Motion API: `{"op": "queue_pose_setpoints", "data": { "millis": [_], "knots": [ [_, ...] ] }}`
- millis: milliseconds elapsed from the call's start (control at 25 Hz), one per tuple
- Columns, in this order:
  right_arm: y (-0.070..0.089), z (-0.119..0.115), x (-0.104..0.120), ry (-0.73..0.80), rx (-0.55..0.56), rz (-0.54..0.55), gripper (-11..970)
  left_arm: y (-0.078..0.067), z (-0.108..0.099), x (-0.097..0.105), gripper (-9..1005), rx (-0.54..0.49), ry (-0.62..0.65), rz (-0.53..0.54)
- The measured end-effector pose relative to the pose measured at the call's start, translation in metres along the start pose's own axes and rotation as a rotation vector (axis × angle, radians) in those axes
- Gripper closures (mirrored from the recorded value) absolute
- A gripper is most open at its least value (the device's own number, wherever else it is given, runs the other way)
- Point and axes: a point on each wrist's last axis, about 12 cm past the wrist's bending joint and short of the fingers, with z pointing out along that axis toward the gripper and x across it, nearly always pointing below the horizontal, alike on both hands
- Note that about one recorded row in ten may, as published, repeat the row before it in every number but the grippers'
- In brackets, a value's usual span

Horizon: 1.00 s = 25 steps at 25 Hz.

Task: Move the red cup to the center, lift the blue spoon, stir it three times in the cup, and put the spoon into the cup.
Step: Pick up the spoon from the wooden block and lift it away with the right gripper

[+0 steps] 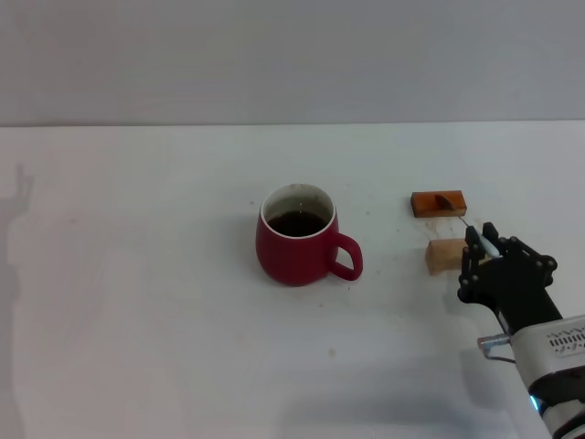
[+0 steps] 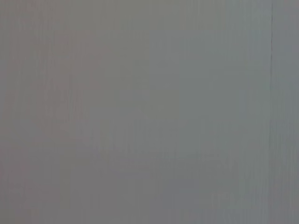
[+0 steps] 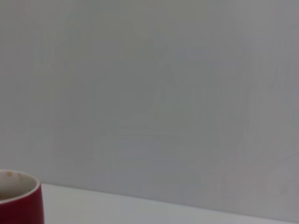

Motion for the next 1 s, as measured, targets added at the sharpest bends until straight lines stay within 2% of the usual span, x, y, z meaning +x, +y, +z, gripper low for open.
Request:
{"op": "queue_pose_setpoints", "data": {
  "millis": [440, 1000],
  "knots": [
    [0.000, 0.003, -0.004, -0.021, 0.004, -0.003, 822, 0.001, 0.000, 0.000, 135, -0.002, 0.001, 0.002],
    [-0.004, -0.001, 0.011, 0.071, 0.017, 0.042, 825, 0.001, 0.001, -0.001, 135, 0.000, -0.002, 0.002]
  ]
}}
